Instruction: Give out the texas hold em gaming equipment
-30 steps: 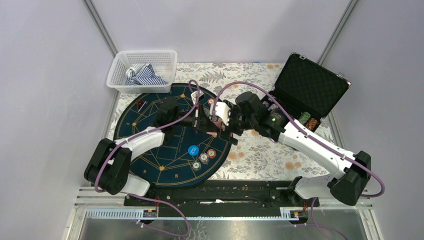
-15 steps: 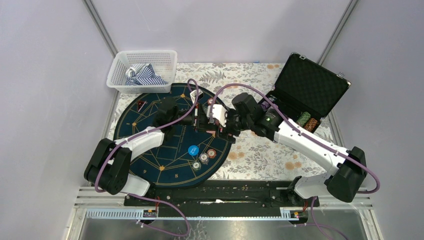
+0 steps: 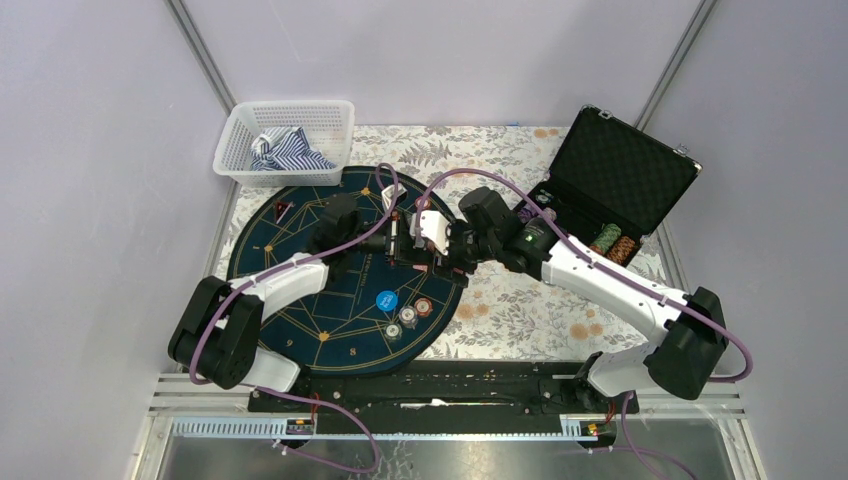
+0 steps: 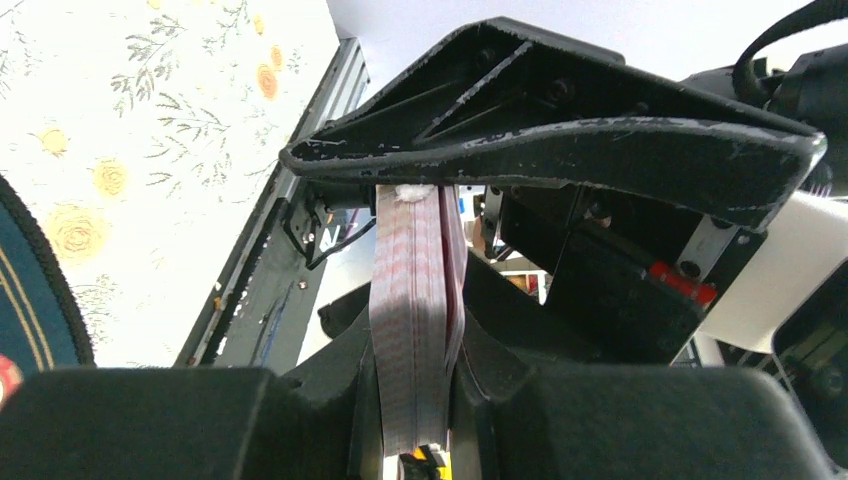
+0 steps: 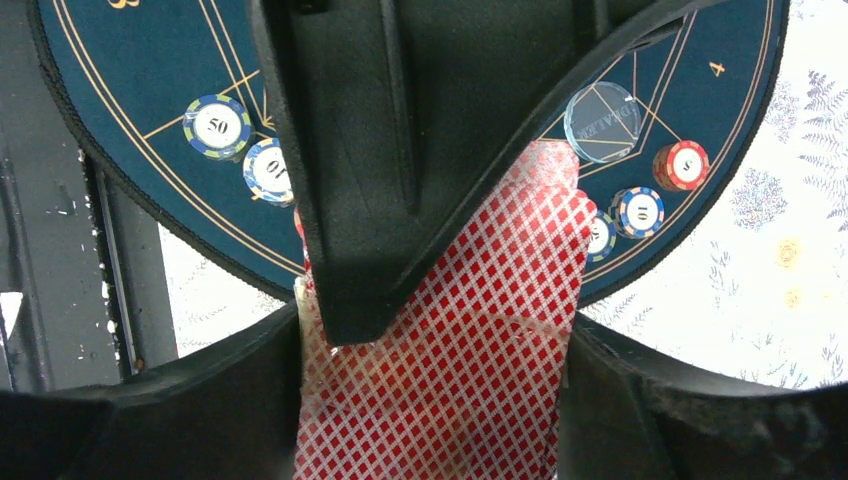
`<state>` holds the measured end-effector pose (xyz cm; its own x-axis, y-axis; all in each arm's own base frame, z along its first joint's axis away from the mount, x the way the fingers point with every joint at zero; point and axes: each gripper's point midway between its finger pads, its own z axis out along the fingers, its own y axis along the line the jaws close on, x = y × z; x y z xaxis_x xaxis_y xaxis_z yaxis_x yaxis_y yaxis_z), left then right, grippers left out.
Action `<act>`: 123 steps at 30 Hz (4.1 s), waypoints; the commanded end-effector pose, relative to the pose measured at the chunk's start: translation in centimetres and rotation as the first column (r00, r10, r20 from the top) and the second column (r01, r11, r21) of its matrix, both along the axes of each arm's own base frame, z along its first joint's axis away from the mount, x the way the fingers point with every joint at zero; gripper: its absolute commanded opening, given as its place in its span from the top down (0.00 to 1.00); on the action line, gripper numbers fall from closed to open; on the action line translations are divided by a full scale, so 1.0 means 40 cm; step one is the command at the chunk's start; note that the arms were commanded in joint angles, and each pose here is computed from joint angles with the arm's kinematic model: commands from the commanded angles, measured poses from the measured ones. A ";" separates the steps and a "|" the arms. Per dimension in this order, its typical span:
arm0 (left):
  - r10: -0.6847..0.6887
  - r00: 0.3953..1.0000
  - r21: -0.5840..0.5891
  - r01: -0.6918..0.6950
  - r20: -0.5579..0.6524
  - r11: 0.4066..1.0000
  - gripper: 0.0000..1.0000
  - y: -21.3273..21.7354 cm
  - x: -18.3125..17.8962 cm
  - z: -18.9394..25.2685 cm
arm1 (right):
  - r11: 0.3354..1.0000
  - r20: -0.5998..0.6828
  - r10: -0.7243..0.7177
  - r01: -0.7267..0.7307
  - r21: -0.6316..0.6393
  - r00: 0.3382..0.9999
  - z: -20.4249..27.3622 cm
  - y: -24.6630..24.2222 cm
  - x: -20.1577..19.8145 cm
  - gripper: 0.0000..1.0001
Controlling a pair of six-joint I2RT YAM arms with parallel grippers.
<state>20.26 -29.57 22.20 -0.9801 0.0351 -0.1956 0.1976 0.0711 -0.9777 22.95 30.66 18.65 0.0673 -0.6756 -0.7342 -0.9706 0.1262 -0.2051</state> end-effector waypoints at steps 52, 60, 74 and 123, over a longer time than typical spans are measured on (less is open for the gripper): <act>0.065 0.985 0.051 -0.074 0.160 0.996 0.80 0.093 0.055 -0.005 | 0.992 0.048 -0.018 0.011 0.127 0.999 0.071 -0.004 -0.007 0.82; 0.039 0.982 -0.013 -0.037 0.183 0.999 0.22 0.091 0.027 0.041 | 0.991 0.009 0.008 -0.009 0.136 1.000 0.051 -0.001 -0.021 0.82; -0.070 0.991 -0.058 0.077 0.110 0.995 0.65 0.003 0.008 0.047 | 0.987 -0.008 0.055 -0.053 0.149 0.998 0.083 0.035 -0.017 0.73; 0.214 0.956 -0.276 -0.155 0.200 0.949 1.00 0.161 0.081 0.181 | 0.737 -0.873 0.159 0.532 0.416 0.461 0.165 -0.006 0.078 0.00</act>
